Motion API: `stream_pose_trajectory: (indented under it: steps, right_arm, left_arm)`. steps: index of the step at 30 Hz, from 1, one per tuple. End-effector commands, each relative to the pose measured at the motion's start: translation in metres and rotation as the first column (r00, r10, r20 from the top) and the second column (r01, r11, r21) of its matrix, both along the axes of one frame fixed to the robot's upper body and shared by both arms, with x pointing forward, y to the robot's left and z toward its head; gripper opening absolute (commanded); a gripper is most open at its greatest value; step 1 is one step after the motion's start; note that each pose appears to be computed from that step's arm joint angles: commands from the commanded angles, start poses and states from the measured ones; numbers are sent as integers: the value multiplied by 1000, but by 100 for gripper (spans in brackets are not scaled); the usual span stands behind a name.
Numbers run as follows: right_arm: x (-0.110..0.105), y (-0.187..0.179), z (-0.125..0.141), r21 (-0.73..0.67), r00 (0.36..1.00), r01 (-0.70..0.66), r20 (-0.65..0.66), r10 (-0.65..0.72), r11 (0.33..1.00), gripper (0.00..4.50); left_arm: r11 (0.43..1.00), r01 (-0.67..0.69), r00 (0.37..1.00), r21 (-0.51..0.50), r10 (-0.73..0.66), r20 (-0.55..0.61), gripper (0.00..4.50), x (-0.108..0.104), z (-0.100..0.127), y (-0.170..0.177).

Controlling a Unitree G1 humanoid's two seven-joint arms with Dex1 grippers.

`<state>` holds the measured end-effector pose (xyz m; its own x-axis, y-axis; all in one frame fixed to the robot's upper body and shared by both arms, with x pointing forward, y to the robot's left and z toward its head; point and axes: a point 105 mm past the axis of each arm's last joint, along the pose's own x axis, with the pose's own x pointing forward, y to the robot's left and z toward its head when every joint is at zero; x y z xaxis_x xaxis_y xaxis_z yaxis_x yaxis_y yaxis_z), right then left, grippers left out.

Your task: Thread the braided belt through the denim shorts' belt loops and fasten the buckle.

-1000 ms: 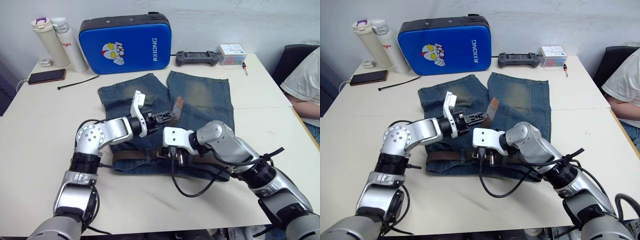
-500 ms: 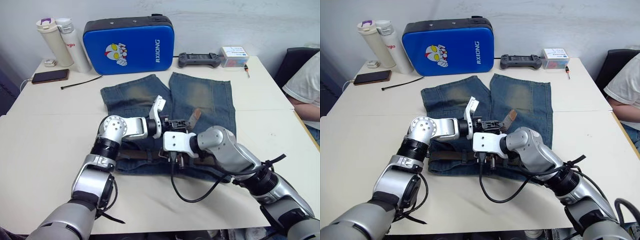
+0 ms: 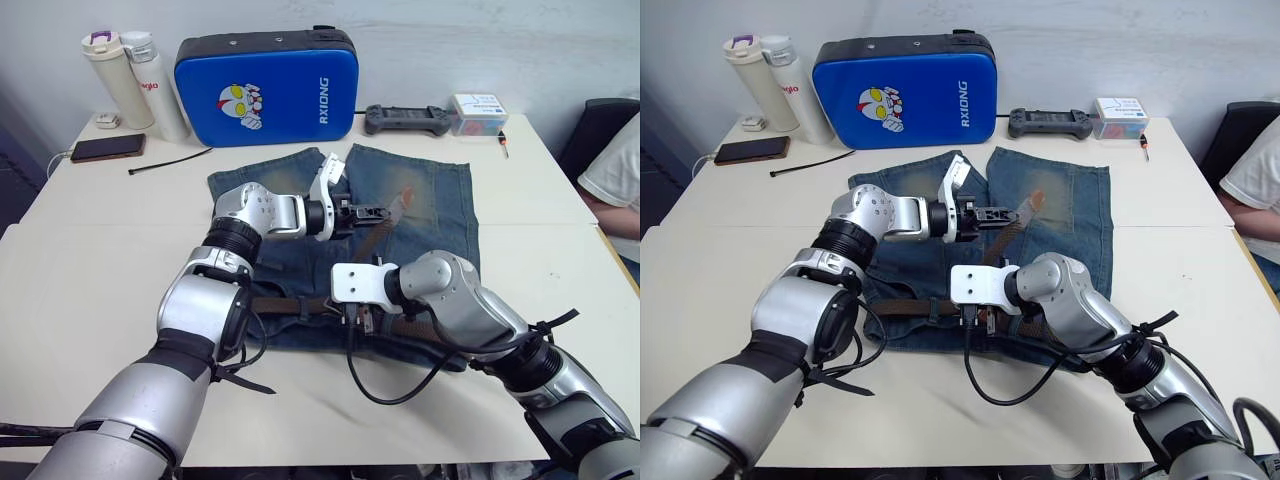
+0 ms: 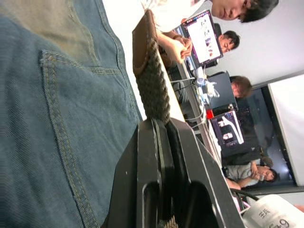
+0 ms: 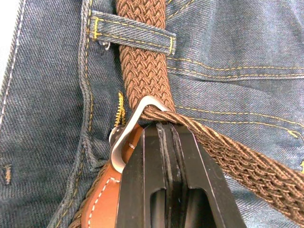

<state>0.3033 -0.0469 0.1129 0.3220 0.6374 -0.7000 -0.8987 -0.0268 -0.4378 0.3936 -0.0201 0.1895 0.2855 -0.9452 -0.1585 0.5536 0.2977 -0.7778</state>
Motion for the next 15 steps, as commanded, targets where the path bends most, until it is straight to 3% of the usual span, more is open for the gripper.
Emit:
stream_pose_trajectory:
  steps: [1, 7, 15]
  right_arm:
    - [-34, -11, -76, -128, 951, -48, -310, 6, 991, 3]
    - [-32, -13, -87, -128, 948, -50, -317, 7, 990, 3]
    - [-14, -13, -102, -125, 952, -14, -306, -25, 992, 3]
  left_arm:
    - [970, 86, 966, -227, -25, 259, 0, -2, 96, -18]
    - [970, 144, 969, -193, -99, 225, 0, -14, 83, -10]
    - [977, 165, 970, -133, -136, 203, 0, -47, 73, 39]
